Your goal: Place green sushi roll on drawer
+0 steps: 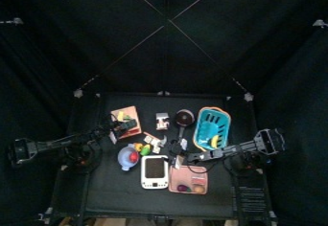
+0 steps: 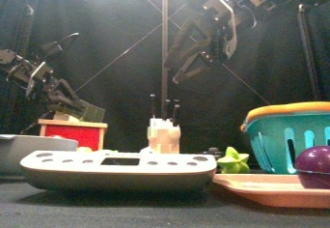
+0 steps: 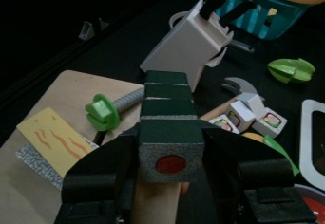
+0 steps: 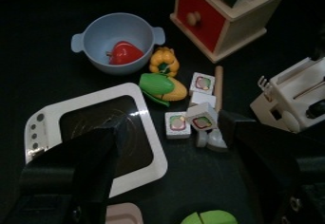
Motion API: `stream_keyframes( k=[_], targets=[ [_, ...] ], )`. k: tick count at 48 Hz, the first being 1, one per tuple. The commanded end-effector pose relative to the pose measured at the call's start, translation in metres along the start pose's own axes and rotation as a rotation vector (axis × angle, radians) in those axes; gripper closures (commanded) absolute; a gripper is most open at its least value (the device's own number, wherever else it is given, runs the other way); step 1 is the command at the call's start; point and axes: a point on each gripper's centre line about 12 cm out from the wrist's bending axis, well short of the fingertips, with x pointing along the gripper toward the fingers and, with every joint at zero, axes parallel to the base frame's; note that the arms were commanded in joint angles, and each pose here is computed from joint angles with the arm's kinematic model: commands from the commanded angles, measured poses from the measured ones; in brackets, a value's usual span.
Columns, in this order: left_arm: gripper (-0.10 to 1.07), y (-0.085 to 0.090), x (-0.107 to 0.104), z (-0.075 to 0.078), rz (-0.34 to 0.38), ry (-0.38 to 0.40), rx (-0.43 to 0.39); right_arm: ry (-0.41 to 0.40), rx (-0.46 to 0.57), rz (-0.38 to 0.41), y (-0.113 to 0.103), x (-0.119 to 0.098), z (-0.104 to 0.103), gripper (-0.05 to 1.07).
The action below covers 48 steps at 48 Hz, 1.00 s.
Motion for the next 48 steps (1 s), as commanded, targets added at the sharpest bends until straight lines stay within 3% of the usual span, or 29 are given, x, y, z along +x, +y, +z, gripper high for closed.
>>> stream_keyframes(
  k=[1, 20, 31, 40, 48],
  targets=[
    [0.28, 0.004, 0.004, 0.000, 0.018, 0.010, -0.005, -0.020, 0.009, 0.000, -0.001, -0.003, 0.007, -0.02],
    [0.27, 0.005, 0.008, -0.007, 0.024, 0.051, 0.002, -0.017, 0.007, -0.001, 0.000, -0.002, 0.007, -0.02],
    [0.19, 0.005, 0.008, -0.010, 0.020, 0.081, 0.004, -0.016, 0.007, -0.001, 0.000, -0.001, 0.006, -0.02],
    [0.09, 0.001, 0.008, -0.007, 0.004, 0.070, 0.011, -0.016, 0.007, -0.001, 0.000, -0.001, 0.007, -0.02],
    [0.08, -0.004, 0.008, 0.004, -0.019, 0.031, 0.018, -0.015, 0.006, 0.000, 0.001, 0.000, 0.006, -0.02]
  ],
)
